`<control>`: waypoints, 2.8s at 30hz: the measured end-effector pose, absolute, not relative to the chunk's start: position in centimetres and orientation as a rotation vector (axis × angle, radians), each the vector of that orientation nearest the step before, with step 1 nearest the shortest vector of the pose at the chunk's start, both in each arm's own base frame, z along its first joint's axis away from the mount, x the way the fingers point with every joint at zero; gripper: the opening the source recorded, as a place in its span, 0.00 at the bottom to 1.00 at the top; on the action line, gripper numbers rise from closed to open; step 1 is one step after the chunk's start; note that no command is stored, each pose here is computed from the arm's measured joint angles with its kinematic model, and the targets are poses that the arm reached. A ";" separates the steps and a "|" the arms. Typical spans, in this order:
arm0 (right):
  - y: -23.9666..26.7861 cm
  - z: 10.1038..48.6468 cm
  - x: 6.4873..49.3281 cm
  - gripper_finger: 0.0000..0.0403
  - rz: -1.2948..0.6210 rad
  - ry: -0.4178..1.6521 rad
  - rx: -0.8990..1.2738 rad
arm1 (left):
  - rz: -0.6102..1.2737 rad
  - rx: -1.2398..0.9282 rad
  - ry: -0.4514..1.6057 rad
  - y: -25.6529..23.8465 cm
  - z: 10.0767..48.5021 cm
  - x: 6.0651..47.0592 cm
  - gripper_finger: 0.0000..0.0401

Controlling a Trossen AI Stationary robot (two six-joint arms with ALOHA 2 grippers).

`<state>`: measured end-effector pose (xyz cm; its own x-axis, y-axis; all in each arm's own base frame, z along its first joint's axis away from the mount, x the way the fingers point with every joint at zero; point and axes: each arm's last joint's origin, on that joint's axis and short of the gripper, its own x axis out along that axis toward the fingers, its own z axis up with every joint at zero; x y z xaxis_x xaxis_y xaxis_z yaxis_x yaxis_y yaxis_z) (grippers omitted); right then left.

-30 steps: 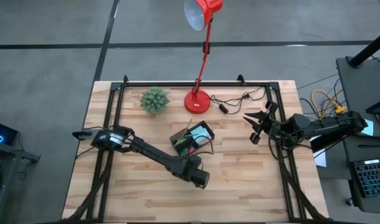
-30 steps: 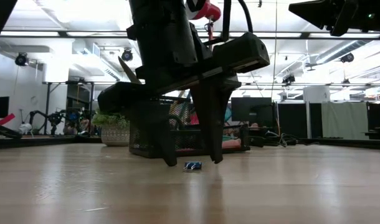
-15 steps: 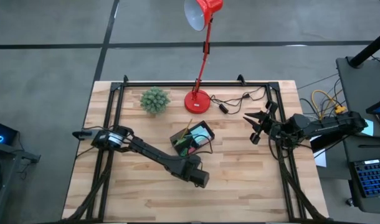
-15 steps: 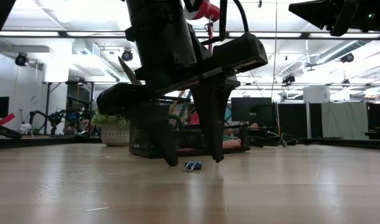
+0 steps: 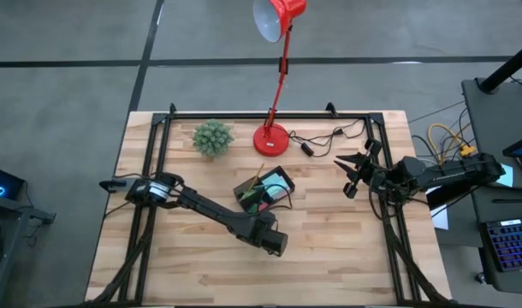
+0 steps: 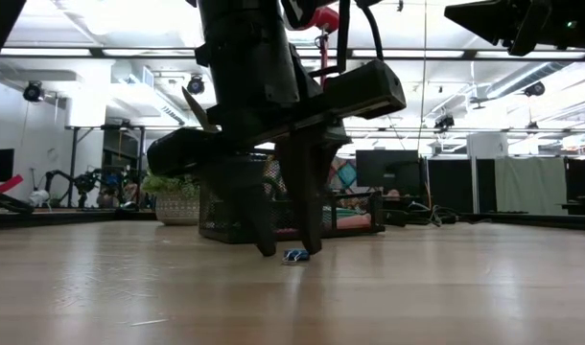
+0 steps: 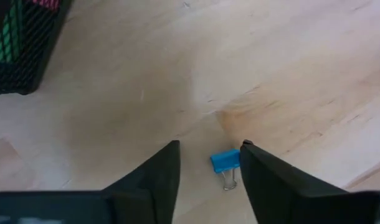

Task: Pick and place office supplies into organizer
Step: Put the blue binder clip into the black desk organizer

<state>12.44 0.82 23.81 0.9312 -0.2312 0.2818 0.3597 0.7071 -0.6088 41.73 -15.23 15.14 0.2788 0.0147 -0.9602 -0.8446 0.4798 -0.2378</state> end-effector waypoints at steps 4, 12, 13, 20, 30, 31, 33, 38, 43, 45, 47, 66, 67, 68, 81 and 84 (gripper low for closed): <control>0.8 23.8 12.4 0.13 -0.331 -0.191 -0.714 | 0.684 -0.905 1.157 -15.3 15.1 41.7 0.30; 0.8 23.8 12.4 0.13 -0.331 -0.190 -0.714 | 0.643 -0.929 1.186 -15.4 15.1 41.8 0.19; 0.8 23.8 12.4 0.13 -0.331 -0.190 -0.714 | 0.635 -0.933 1.193 -15.5 15.2 41.8 0.18; 0.8 23.8 12.4 0.13 -0.330 -0.190 -0.714 | 0.549 -0.924 1.253 -15.7 15.3 41.8 0.13; 0.8 23.8 12.4 0.13 -0.331 -0.190 -0.714 | 0.468 -0.904 1.314 -15.7 16.3 41.3 0.12; 0.8 23.8 12.4 0.13 -0.330 -0.190 -0.714 | 0.466 -0.903 1.309 -15.7 16.5 41.3 0.12; 0.8 23.8 12.4 0.13 -0.330 -0.190 -0.714 | 0.466 -0.897 1.310 -15.7 16.7 41.2 0.12; 0.8 23.8 12.4 0.13 -0.331 -0.190 -0.714 | 0.496 -0.880 1.339 -15.4 16.7 40.8 0.12; 0.8 23.8 12.4 0.13 -0.330 -0.190 -0.714 | 0.513 -0.867 1.350 -15.3 16.7 40.6 0.12; 0.8 23.8 12.4 0.13 -0.331 -0.190 -0.714 | 0.494 -0.856 1.344 -15.3 16.9 40.7 0.12; 0.8 23.8 12.4 0.13 -0.331 -0.190 -0.714 | 0.487 -0.853 1.334 -15.3 17.1 40.8 0.12; 0.8 23.8 12.4 0.13 -0.330 -0.190 -0.714 | 0.462 -0.666 1.089 -14.8 20.9 42.9 0.12; 0.8 23.8 12.4 0.13 -0.331 -0.190 -0.714 | 0.462 -0.641 1.075 -14.7 21.2 43.0 0.12; 0.8 23.8 12.4 0.13 -0.331 -0.190 -0.714 | 0.468 -0.613 1.063 -14.6 21.5 43.0 0.12; 0.8 23.8 12.4 0.13 -0.331 -0.190 -0.714 | 0.613 -0.331 1.081 -12.3 22.0 42.3 0.12; 0.8 23.8 12.4 0.13 -0.330 -0.190 -0.714 | 0.645 -0.285 1.106 -11.8 21.9 42.0 0.12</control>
